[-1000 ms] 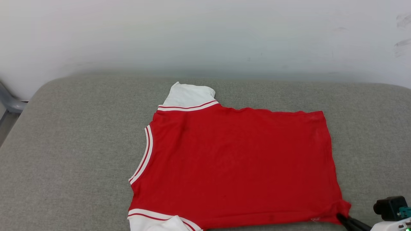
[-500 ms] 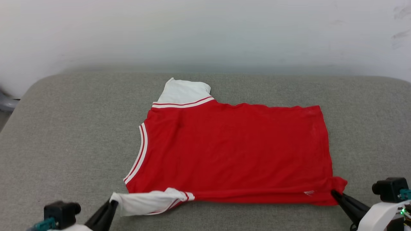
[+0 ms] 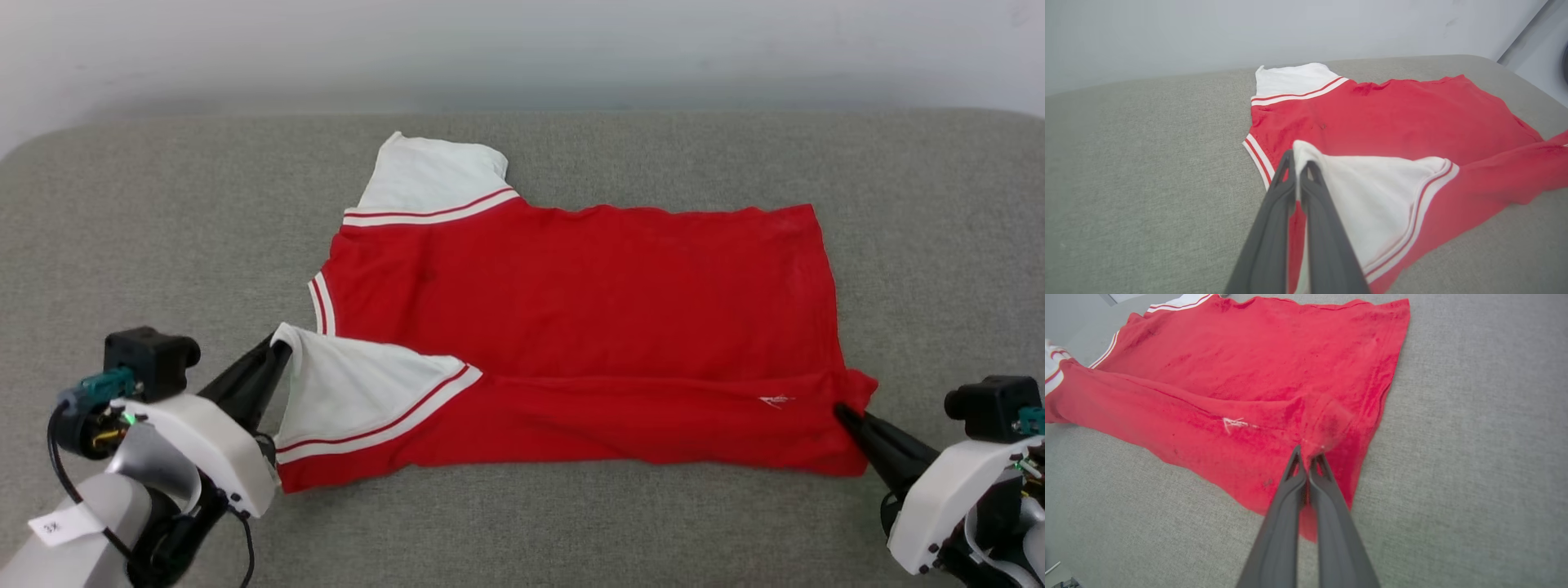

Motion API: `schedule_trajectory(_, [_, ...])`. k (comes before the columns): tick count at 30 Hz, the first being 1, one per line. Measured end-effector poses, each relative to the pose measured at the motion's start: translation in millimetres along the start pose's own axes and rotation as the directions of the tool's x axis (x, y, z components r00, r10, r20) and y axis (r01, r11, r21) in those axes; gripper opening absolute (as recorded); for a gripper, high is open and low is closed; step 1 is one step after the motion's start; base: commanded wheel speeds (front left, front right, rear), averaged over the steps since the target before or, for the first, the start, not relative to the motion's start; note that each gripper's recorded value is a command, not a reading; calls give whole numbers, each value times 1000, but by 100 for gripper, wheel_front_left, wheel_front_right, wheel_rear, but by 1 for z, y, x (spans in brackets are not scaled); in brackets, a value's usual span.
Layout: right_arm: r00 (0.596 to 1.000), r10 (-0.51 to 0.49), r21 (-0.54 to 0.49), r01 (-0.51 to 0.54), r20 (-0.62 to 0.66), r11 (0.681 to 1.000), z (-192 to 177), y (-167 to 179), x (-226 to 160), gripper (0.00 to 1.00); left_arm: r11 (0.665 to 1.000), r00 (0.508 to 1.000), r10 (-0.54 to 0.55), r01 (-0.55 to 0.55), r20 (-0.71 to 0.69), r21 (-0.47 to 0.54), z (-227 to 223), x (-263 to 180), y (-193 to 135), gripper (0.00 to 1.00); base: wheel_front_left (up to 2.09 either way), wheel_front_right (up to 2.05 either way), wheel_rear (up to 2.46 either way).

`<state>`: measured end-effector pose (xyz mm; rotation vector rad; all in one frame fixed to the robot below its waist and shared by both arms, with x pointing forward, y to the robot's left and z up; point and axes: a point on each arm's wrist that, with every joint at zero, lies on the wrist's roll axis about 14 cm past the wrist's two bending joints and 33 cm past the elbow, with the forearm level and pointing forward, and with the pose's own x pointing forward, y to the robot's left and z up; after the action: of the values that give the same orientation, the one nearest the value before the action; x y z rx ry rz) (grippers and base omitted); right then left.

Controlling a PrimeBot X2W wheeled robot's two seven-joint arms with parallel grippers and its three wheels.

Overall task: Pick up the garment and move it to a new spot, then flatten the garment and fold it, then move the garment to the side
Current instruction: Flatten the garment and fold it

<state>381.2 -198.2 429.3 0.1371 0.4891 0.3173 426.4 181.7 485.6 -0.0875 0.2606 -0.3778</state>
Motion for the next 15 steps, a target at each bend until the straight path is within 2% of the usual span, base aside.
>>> schedule_trajectory(3, [1000,-8,4,8,-10,1000,-1,-4,10,0,999,999,2,0,-39,33,-7,18,9,0,0,0,0])
schedule_trajectory(15, [994,-50,6,51,-100,999,-27,-23,33,0,999,977,24,-29,-214,-20,-76,53,28,0,0,0,0])
